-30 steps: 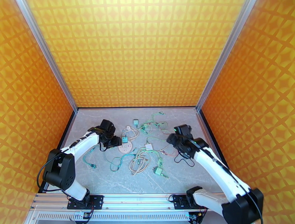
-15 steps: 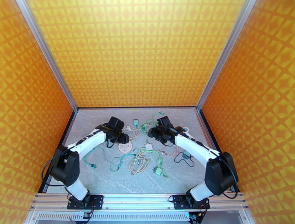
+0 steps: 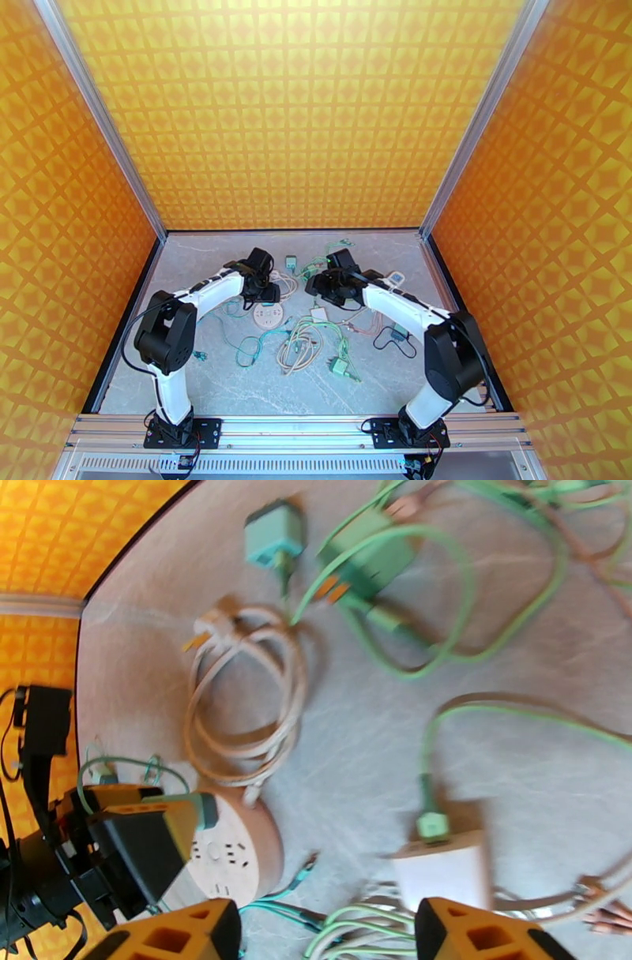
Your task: Pull the plug off the socket
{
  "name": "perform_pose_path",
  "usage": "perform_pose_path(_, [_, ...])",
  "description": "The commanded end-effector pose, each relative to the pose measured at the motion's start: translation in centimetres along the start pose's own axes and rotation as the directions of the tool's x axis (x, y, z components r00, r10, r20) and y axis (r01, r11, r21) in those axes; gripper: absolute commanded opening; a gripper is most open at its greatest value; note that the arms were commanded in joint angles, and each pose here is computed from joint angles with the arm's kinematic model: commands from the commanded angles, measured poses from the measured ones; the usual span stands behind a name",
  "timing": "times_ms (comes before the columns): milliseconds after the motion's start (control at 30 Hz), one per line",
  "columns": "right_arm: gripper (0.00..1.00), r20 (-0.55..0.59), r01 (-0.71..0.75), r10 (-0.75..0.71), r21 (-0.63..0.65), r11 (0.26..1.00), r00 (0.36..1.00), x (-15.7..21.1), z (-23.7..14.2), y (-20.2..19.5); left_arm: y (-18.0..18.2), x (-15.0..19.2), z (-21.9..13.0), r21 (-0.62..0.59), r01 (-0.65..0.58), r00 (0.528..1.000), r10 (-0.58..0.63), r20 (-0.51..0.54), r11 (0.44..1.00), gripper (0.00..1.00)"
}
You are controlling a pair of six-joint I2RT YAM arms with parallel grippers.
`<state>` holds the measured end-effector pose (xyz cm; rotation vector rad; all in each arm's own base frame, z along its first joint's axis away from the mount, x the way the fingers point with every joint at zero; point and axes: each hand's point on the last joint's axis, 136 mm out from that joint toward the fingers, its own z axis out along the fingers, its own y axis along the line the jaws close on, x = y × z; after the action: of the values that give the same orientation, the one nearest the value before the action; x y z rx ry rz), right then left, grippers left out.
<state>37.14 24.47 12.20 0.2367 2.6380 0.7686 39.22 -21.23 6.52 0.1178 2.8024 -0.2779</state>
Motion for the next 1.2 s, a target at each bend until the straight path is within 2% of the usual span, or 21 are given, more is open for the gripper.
perform_pose_path(0, [0.55,-0.026,0.010,-0.013,-0.095,0.995,1.000,0.5,1.3,2.7,0.1,-0.1,0.5,-0.043,0.012,1.000,-0.012,-0.011,0.999,0.57])
perform_pose_path(133, [0.47,-0.055,-0.031,0.022,-0.163,0.986,0.998,1.2,2.9,4.0,0.3,0.4,1.0,-0.055,0.008,1.000,-0.009,-0.027,0.998,0.51])
perform_pose_path(267, [0.29,-0.084,-0.065,0.048,-0.210,0.976,0.995,1.8,4.1,5.1,0.5,0.5,0.9,-0.065,0.003,1.000,-0.004,-0.023,0.998,0.39])
perform_pose_path(367, [0.20,-0.116,-0.100,0.073,-0.245,0.964,0.991,2.6,5.0,5.9,0.5,0.4,0.7,-0.066,-0.001,1.000,0.000,-0.016,0.998,0.38])
perform_pose_path(500, [0.00,-0.149,-0.167,0.128,-0.288,0.943,0.980,3.4,6.3,6.5,0.4,0.3,0.4,-0.065,-0.001,1.000,0.000,-0.012,0.998,0.37])
perform_pose_path(733, [0.00,-0.199,-0.303,0.246,-0.349,0.887,0.949,4.6,8.1,7.1,0.4,0.8,0.6,-0.068,0.007,1.000,-0.009,-0.020,0.998,0.37])
perform_pose_path(900, [0.00,-0.231,-0.347,0.277,-0.363,0.865,0.933,5.4,9.0,7.8,0.1,1.1,0.6,-0.065,0.008,1.000,-0.009,-0.023,0.998,0.37])
perform_pose_path(1167, [0.00,-0.256,-0.419,0.358,-0.256,0.871,0.898,7.2,10.8,4.9,-0.3,1.9,0.8,-0.065,0.008,0.999,-0.010,-0.036,0.998,0.37])
